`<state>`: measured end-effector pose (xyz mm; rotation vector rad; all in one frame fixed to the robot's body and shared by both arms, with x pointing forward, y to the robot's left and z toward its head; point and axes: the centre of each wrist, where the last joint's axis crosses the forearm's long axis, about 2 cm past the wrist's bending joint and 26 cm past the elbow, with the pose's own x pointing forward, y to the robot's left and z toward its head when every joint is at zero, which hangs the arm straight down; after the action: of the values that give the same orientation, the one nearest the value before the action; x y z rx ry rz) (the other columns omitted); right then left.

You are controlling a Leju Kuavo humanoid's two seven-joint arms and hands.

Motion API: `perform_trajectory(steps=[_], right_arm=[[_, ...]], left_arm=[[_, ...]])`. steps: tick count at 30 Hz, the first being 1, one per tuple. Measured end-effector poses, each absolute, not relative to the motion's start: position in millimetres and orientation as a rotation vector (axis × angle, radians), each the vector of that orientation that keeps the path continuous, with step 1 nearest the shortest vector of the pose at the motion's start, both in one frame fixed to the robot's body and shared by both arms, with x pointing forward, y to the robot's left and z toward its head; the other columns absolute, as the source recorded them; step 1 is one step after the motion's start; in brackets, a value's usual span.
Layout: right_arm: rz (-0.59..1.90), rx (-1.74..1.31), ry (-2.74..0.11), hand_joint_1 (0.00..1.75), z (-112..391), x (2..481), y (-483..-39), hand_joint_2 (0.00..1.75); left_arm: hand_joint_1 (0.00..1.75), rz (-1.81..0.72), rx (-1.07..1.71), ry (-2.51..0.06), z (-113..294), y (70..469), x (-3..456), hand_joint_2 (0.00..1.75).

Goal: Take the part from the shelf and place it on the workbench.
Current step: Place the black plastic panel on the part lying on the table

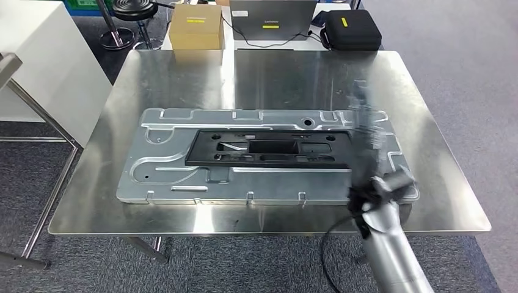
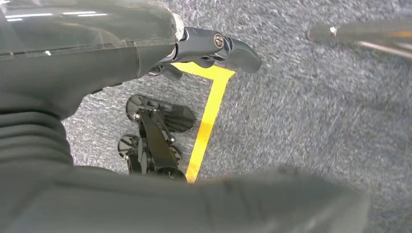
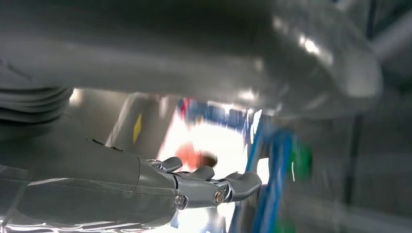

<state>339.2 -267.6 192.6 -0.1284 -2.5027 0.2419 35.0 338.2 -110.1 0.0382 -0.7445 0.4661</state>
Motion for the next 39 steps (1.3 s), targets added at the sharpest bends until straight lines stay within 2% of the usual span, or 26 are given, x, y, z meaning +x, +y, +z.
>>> perform_trajectory(steps=[6, 12, 17, 20, 25, 31, 34, 39], right_arm=[[0.151, -0.574, -2.374, 0.0, 154, 277, -342, 0.0], [0.241, -0.831, -2.123, 0.0, 110, 218, -402, 0.0], [0.489, -0.991, -1.689, 0.0, 42, 176, -440, 0.0], [0.566, -0.984, -1.373, 0.0, -12, 134, -455, 0.0], [0.458, -0.804, -0.757, 0.0, -76, 61, -432, 0.0], [0.299, -0.329, -0.065, 0.0, -106, 13, -376, 0.0], [0.266, -0.171, 0.057, 0.0, -110, 7, -358, 0.0], [0.258, -0.076, 0.022, 0.0, -111, 9, -346, 0.0]], left_arm=[[0.0, 0.504, 0.042, -0.739, -111, 334, 33, 0.0], [0.0, 0.548, 0.047, -0.732, -111, 331, 32, 0.0], [0.0, 0.552, 0.059, -0.731, -111, 328, 32, 0.0], [0.0, 0.552, 0.058, -0.737, -111, 326, 32, 0.0], [0.0, 0.548, 0.051, -0.747, -111, 325, 32, 0.0], [0.0, 0.529, 0.007, -0.728, -112, 322, 29, 0.0], [0.0, 0.522, -0.003, -0.717, -112, 321, 29, 0.0], [0.0, 0.512, -0.009, -0.715, -112, 320, 29, 0.0]])
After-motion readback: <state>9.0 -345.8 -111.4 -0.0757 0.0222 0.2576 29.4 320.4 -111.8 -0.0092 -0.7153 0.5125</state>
